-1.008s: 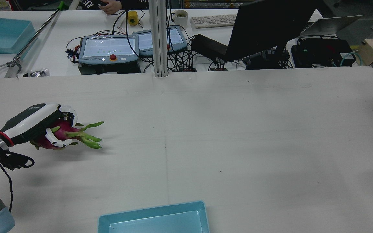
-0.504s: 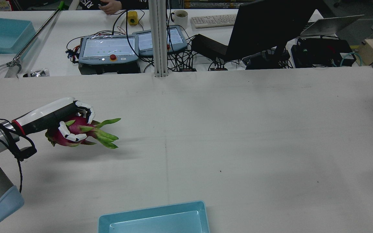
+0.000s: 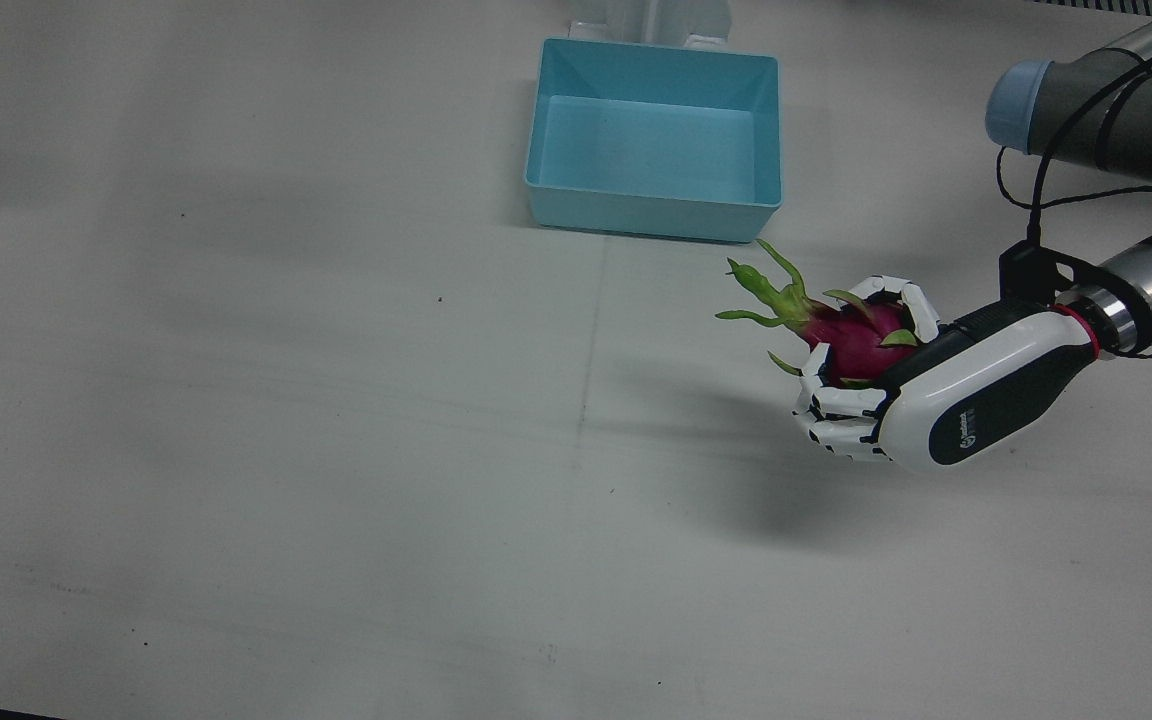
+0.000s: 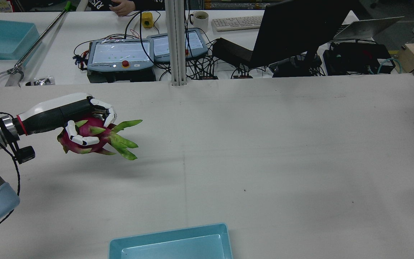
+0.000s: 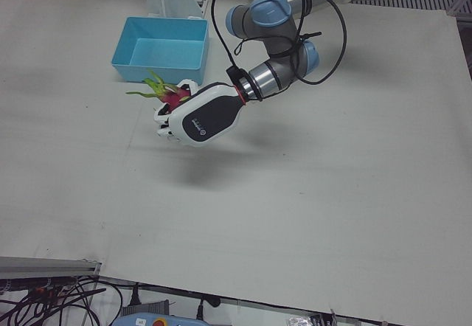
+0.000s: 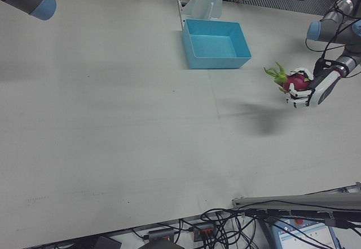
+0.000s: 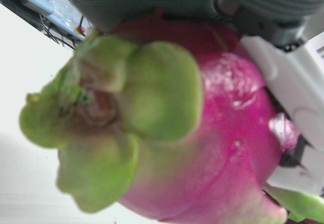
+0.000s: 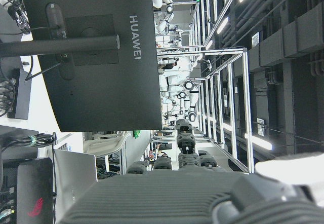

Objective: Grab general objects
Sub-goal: 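Carry the dragon fruit with the left hand over the blue tray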

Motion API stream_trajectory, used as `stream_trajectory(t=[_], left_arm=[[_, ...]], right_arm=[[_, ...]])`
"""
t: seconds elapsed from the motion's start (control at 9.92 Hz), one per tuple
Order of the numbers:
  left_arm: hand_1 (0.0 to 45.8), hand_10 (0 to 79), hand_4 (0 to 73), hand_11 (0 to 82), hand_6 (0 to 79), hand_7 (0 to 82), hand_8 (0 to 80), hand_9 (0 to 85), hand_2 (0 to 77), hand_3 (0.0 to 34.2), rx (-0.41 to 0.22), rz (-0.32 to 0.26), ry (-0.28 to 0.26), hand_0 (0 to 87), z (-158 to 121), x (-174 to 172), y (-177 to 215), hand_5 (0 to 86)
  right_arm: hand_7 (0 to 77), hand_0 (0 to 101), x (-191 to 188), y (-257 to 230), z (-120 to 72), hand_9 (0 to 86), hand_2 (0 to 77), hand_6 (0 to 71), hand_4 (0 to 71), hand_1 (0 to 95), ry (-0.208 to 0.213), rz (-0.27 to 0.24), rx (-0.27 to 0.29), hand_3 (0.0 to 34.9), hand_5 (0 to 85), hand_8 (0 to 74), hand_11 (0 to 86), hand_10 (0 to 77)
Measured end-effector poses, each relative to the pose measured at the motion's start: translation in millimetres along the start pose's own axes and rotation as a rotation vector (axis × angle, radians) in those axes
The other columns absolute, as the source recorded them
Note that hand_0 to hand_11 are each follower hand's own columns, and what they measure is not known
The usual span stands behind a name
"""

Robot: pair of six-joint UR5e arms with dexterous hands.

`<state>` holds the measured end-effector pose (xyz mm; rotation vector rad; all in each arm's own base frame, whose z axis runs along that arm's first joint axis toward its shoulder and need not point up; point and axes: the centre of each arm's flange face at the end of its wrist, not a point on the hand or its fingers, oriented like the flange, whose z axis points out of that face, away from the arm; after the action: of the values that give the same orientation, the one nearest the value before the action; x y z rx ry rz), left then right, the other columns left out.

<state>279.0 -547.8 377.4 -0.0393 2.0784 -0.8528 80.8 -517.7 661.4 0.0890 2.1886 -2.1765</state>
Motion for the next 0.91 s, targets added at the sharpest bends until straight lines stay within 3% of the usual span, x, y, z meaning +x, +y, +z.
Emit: stream_trajectory(t=[0.3,0.4,0.91], left_arm=[[0.0,45.3,36.5,57.3,37.6,57.3,43.1,56.7,53.5,0.0,-0.106,-0.034,0.011,56.1,19,9,21,58.9],[0.0,45.8,39.8,58.4,40.4,55.6,45.3,55.6,54.5,0.0,-0.142,-0.044,0.003,57.2,29,4,35,62.2],[0.0,45.8,42.0,58.9,40.9,55.6,46.4,55.6,55.1,0.0,-0.294,-0.112,-0.066,57.3,61,-53,115,64.9]], right_arm=[[0.0,0,0,0,0.0,1.1,1.6,0.0,0.0,6.0,0.0,0.0,0.0,0.0,0.0,0.0,0.5,0.0],[0.0,0,0,0,0.0,1.1,1.6,0.0,0.0,6.0,0.0,0.0,0.0,0.0,0.0,0.0,1.1,0.0],[0.0,0,0,0,0.1,1.1,1.6,0.0,0.0,6.0,0.0,0.0,-0.001,0.0,0.0,0.0,0.5,0.0]])
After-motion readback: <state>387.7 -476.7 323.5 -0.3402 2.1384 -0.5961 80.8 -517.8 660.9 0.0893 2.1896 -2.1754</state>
